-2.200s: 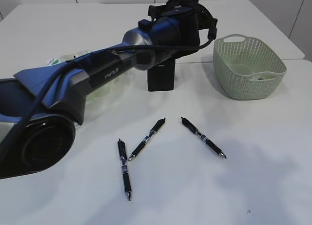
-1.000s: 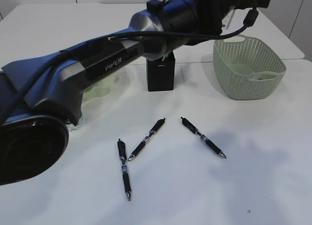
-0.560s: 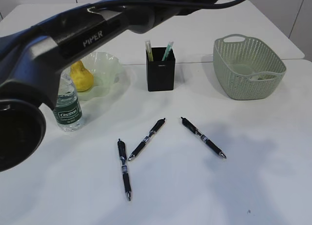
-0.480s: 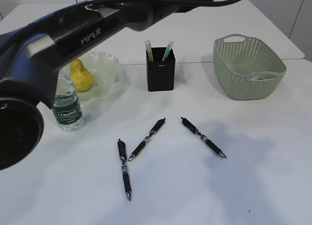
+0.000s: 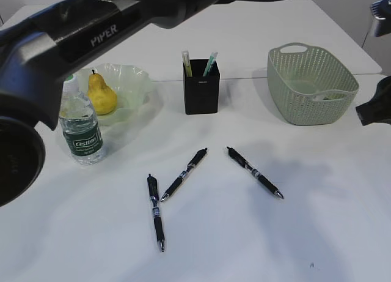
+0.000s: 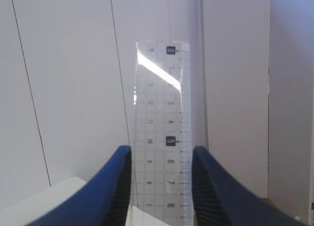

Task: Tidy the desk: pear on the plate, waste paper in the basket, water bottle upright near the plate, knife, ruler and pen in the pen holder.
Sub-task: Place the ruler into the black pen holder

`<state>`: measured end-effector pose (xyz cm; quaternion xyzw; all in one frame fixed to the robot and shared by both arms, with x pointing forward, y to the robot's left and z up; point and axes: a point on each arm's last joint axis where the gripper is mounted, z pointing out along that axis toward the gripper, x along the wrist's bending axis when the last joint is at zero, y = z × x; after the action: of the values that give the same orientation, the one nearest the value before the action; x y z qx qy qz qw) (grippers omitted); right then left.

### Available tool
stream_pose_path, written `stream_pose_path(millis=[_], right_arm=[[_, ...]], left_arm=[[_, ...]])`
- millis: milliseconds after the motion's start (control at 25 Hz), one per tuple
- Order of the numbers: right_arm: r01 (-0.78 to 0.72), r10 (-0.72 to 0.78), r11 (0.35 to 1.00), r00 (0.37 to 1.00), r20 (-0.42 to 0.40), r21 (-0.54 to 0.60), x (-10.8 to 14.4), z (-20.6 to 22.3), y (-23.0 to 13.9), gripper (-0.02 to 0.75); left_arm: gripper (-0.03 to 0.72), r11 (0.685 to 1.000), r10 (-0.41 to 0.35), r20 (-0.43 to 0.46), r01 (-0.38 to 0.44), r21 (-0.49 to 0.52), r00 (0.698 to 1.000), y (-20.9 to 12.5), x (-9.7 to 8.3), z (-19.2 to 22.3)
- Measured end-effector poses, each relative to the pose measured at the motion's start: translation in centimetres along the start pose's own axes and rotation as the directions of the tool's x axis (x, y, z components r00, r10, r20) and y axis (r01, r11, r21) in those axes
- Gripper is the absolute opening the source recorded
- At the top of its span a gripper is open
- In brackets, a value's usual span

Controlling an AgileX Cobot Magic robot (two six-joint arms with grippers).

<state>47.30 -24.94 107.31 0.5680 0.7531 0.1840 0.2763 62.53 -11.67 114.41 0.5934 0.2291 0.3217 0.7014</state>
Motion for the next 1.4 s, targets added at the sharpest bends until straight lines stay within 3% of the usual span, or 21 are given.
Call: stream_pose_path(millis=[240, 360, 480, 560, 680, 720, 840, 1040, 1400], right_arm=[[-0.004, 0.004, 0.999, 1.0, -0.012, 0.046, 0.6, 2.6, 0.3, 0.261], [0.001, 0.001, 0.997, 1.0, -0.017, 0.076, 1.0, 3.9, 0.2, 0.261], [0.004, -0.002, 0.995, 1.0, -0.02, 0.104, 1.2, 4.9, 0.1, 0.261], [0.004, -0.002, 0.994, 1.0, -0.021, 0.113, 1.3, 5.3, 0.1, 0.261], [0.005, -0.002, 0.993, 1.0, -0.023, 0.12, 1.4, 5.6, 0.1, 0.26], [0.003, 0.0, 0.993, 1.0, -0.023, 0.117, 1.4, 5.6, 0.1, 0.261], [0.003, 0.0, 0.994, 1.0, -0.025, 0.108, 1.4, 5.7, 0.2, 0.261], [0.002, 0.001, 0.994, 1.0, -0.026, 0.106, 1.4, 5.7, 0.2, 0.26], [0.002, 0.001, 0.993, 1.0, -0.022, 0.121, 1.4, 5.7, 0.0, 0.261]], left_arm=[[0.265, 1.0, -0.007, 0.011, 0.008, -0.008, 1.0, 0.3, -0.1, -0.1], [0.265, 0.997, -0.072, 0.019, 0.073, -0.01, 0.997, 0.3, -0.1, -0.1], [0.265, 0.994, -0.097, 0.133, 0.103, -0.038, 0.986, 0.7, -0.8, -0.1], [0.265, 0.989, -0.105, 0.293, 0.131, -0.068, 0.95, 1.1, -1.3, -0.4], [0.265, 0.986, -0.115, 0.525, 0.162, -0.045, 0.843, 1.2, -1.3, -1.4], [0.265, 0.985, -0.131, 0.573, 0.171, -0.016, 0.809, 1.2, -1.0, -1.7], [0.265, 0.98, -0.189, 0.631, 0.185, 0.074, 0.752, 0.6, 0.5, -2.2], [0.265, 0.945, -0.325, 0.612, 0.261, 0.195, 0.721, 0.1, 3.3, -2.6], [0.264, 0.939, -0.33, 0.652, 0.169, 0.299, 0.682, -1.0, 8.7, -4.4]])
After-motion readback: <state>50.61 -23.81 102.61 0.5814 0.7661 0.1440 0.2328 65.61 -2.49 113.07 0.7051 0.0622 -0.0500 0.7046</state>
